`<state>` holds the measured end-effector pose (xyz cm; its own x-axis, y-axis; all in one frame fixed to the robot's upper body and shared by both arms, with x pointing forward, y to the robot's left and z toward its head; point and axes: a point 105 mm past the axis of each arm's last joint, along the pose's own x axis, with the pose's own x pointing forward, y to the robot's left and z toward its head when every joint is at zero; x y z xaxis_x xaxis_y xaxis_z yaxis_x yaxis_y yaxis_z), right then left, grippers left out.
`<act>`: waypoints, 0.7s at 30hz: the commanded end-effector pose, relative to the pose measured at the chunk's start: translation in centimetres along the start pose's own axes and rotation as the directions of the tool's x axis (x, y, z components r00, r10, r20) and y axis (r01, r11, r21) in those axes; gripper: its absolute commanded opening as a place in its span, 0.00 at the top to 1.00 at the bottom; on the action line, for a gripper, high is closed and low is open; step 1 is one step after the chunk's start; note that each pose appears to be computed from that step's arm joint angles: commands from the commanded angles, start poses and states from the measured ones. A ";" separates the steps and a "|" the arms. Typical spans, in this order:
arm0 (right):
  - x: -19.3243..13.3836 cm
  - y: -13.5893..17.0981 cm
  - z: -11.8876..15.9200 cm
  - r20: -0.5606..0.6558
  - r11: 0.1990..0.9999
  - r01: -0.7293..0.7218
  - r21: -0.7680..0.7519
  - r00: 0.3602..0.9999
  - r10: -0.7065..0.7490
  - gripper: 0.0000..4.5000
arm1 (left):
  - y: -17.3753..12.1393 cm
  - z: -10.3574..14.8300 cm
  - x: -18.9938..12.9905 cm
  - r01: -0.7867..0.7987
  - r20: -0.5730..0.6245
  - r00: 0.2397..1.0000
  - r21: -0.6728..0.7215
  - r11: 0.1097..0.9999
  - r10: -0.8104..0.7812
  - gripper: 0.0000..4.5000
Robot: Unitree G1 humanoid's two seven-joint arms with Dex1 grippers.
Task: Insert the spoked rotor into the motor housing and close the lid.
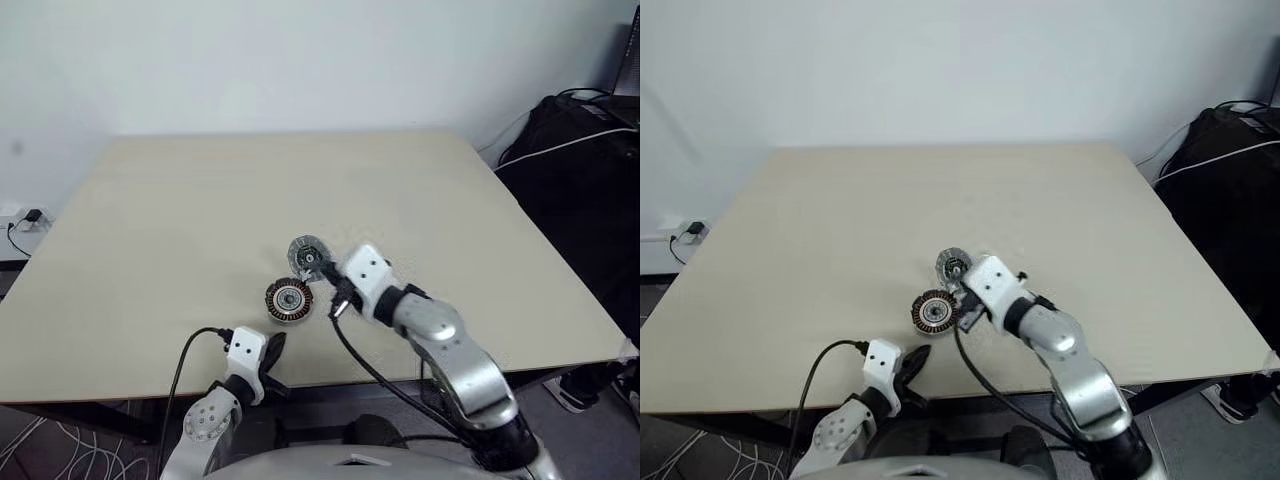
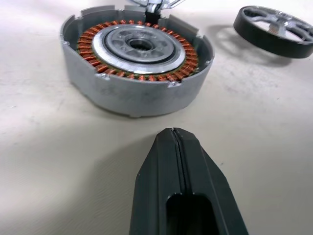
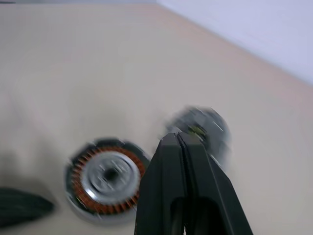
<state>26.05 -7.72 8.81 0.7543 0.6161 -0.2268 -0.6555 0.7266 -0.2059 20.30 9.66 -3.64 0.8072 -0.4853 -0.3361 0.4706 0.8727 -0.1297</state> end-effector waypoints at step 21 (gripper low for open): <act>-4.5 -5.4 -9.4 -0.317 0.613 0.497 0.615 0.867 -0.385 0.28 | 1.6 2.8 0.2 0.028 0.062 0.998 0.064 0.998 -0.032 1.00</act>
<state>25.31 -16.86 1.16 0.8767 0.1738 -0.4485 -0.0155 0.9422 0.3348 21.80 10.89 -2.43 0.7986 -0.5139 -0.3133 0.5090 0.8544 -0.1039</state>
